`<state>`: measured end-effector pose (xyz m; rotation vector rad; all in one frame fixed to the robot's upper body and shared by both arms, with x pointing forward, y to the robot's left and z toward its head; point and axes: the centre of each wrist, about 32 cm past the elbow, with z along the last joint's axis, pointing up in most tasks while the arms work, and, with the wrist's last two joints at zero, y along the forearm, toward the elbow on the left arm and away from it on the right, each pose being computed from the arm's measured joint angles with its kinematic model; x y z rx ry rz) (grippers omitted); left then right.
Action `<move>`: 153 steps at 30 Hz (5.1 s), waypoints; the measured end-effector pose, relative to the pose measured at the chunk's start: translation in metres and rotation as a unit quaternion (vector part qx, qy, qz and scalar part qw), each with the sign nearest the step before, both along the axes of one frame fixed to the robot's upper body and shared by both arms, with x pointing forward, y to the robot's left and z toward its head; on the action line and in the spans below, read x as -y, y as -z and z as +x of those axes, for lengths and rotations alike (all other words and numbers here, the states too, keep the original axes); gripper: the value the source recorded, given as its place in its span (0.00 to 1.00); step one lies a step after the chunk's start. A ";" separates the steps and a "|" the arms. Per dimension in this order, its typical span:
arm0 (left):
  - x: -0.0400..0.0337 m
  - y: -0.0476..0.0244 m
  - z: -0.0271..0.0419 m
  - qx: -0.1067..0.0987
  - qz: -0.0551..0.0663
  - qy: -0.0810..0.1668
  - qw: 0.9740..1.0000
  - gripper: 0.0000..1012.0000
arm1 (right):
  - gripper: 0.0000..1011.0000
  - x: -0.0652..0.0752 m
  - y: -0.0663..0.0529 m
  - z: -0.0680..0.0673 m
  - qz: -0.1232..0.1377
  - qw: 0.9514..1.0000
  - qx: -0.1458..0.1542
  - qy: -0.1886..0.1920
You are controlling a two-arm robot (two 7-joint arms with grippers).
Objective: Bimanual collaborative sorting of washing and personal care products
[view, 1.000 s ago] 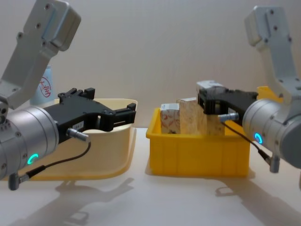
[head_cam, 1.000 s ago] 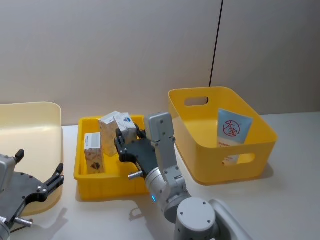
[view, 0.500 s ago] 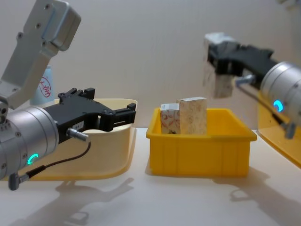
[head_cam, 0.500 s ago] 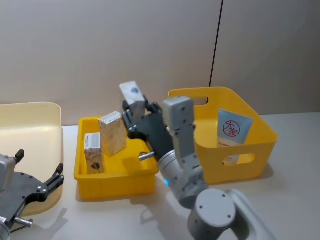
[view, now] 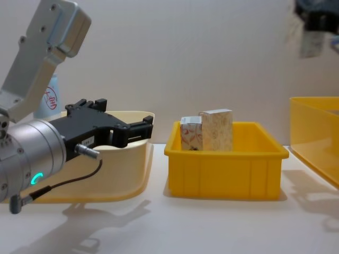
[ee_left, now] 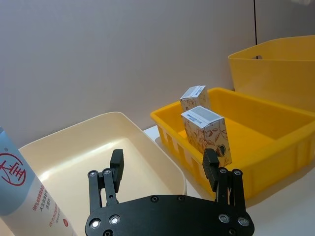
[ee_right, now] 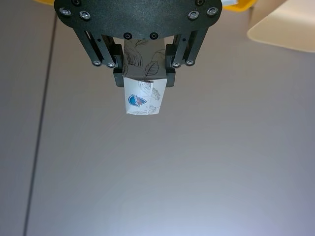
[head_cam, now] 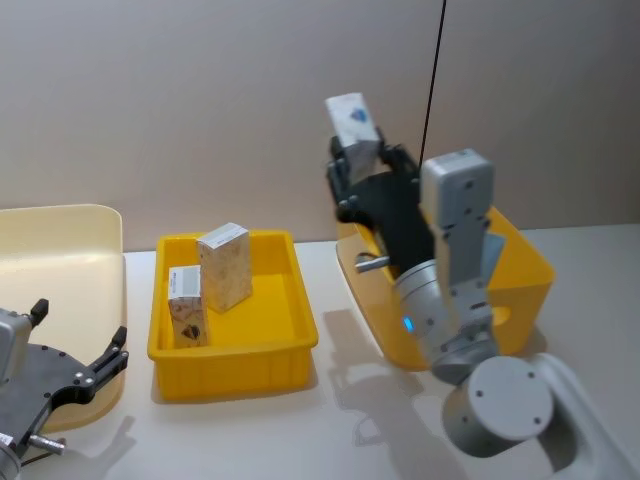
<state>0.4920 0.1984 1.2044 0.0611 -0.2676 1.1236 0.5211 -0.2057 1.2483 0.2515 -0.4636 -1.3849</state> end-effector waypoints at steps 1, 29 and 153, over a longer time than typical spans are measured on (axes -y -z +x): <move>0.0000 0.0000 0.0000 0.000 0.000 0.000 1.000 0.99 | 0.44 0.005 -0.003 -0.002 -0.001 1.000 0.006 0.009; 0.0000 0.0000 0.0000 0.000 0.000 0.000 1.000 0.99 | 0.44 0.073 -0.021 -0.029 -0.012 0.982 0.003 0.188; 0.0000 0.0000 0.0000 0.000 0.000 0.000 1.000 0.99 | 0.99 0.083 0.031 -0.003 -0.004 0.967 -0.179 0.184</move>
